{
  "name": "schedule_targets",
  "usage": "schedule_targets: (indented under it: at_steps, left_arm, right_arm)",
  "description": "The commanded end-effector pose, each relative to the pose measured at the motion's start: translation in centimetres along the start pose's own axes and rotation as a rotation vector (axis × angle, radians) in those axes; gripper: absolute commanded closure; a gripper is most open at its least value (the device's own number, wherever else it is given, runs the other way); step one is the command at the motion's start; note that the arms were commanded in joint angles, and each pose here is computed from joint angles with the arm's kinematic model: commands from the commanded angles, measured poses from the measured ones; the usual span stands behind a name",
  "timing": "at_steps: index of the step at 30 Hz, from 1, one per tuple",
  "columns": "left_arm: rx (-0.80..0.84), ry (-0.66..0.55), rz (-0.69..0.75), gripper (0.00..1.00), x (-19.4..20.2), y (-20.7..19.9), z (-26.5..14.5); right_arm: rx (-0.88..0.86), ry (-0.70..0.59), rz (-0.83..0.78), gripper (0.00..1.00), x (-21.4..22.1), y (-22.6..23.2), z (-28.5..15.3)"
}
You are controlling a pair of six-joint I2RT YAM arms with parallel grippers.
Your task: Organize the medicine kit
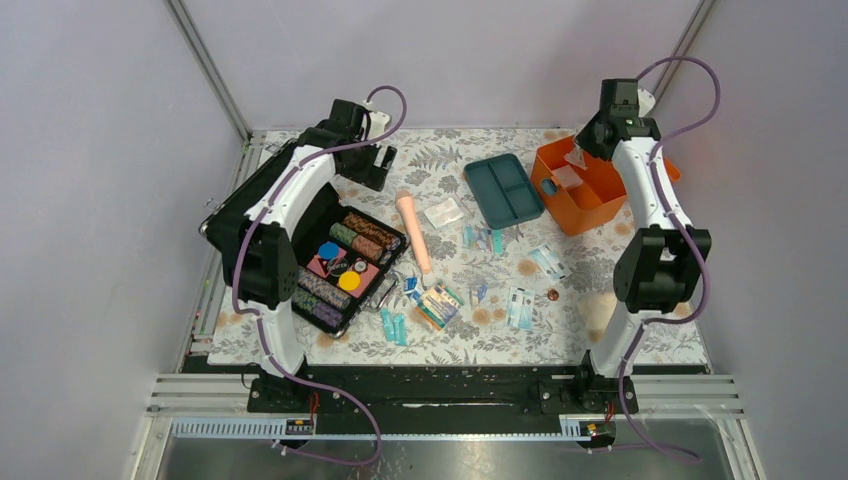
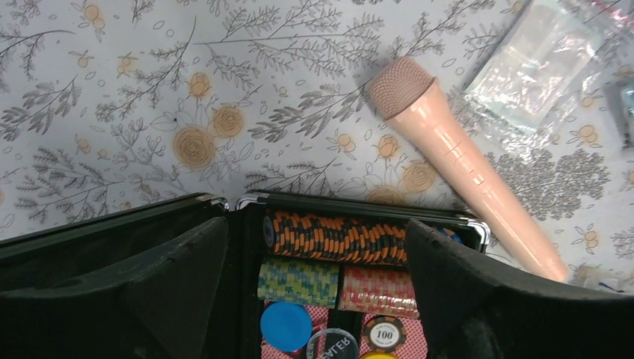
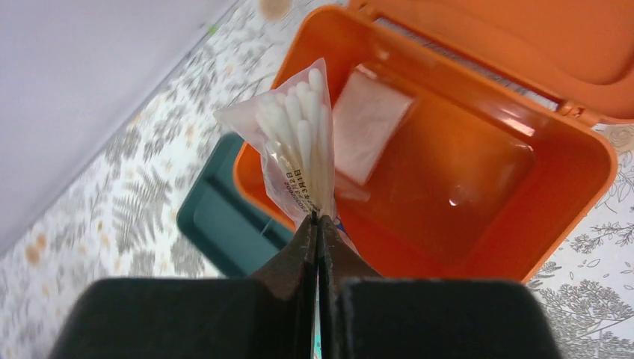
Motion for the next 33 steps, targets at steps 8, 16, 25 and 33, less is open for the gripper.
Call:
schedule_targets:
  at_steps: [8, 16, 25, 33]
  left_arm:
    - [-0.153, 0.031, 0.062, 0.12, -0.5, 1.8, -1.7]
    - [-0.184, 0.078, 0.077, 0.12, 0.8, 2.0, -2.0]
    - [-0.187, 0.083, 0.083, 0.12, 0.4, 1.9, -1.6]
    - [-0.200, 0.101, 0.112, 0.12, 0.7, 1.2, -1.8]
  right_arm:
    - [0.250, -0.023, 0.330, 1.00, 0.1, 0.3, 7.1]
    - [0.425, -0.094, 0.459, 1.00, 0.5, -0.2, 9.8]
    - [0.546, 0.061, 0.602, 1.00, 5.9, -1.8, 11.0]
    - [0.502, 0.055, 0.576, 0.99, 5.7, -1.1, 13.8]
Point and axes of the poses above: each gripper's point midway between its finger pads, its own z axis out along the fingers, its own y axis along the line the jaws close on, x = y × z, the point moved 9 cm from there along -z, back along the fingers, and after that the axes turned 8 degrees about -z, right-handed, at the moved point
